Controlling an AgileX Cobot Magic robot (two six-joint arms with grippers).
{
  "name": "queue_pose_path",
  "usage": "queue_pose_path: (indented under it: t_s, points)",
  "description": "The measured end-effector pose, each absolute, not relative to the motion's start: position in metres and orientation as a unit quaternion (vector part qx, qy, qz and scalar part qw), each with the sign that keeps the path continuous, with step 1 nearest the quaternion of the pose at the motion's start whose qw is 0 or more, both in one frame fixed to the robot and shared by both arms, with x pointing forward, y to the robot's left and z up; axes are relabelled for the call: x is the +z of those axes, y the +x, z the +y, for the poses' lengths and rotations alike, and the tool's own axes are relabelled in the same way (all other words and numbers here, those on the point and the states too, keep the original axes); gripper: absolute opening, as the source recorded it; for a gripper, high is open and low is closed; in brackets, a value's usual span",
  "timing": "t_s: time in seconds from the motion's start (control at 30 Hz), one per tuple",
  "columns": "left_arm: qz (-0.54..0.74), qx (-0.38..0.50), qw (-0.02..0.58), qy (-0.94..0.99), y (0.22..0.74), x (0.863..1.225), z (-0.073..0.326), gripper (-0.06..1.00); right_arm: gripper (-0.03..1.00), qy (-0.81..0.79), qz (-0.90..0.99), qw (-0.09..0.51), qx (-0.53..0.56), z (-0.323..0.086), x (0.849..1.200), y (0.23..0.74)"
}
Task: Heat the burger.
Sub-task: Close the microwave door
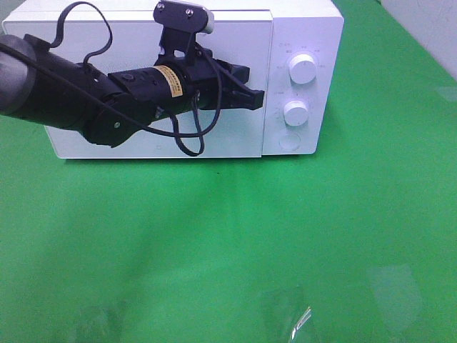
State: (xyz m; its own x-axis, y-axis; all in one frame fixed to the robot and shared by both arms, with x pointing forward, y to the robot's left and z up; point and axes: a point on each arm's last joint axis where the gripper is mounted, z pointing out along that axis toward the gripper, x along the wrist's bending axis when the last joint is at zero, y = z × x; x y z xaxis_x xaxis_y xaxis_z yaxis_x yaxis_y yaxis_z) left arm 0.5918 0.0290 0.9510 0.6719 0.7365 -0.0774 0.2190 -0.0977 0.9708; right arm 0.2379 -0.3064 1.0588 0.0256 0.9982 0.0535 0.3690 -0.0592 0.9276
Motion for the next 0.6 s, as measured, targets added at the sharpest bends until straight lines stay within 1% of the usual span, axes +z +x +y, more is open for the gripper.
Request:
queue_pose_path:
  t_s: [0.37,0.57,0.6]
  points:
    - [0.352,0.230,0.577,0.700,0.595,0.952,0.030,0.00,0.76,0.603,0.567,0.386,0.407,-0.306,1.059,0.238]
    - [0.374,0.222,0.568,0.699,0.589,0.965,0.029,0.00,0.76,0.603,0.567,0.386,0.407,-0.306,1.059,0.238]
    - [0.382,0.216,0.558,0.704,0.586,0.970,0.028,0.00,0.76,0.603,0.567,0.386,0.407,-0.306,1.059,0.238]
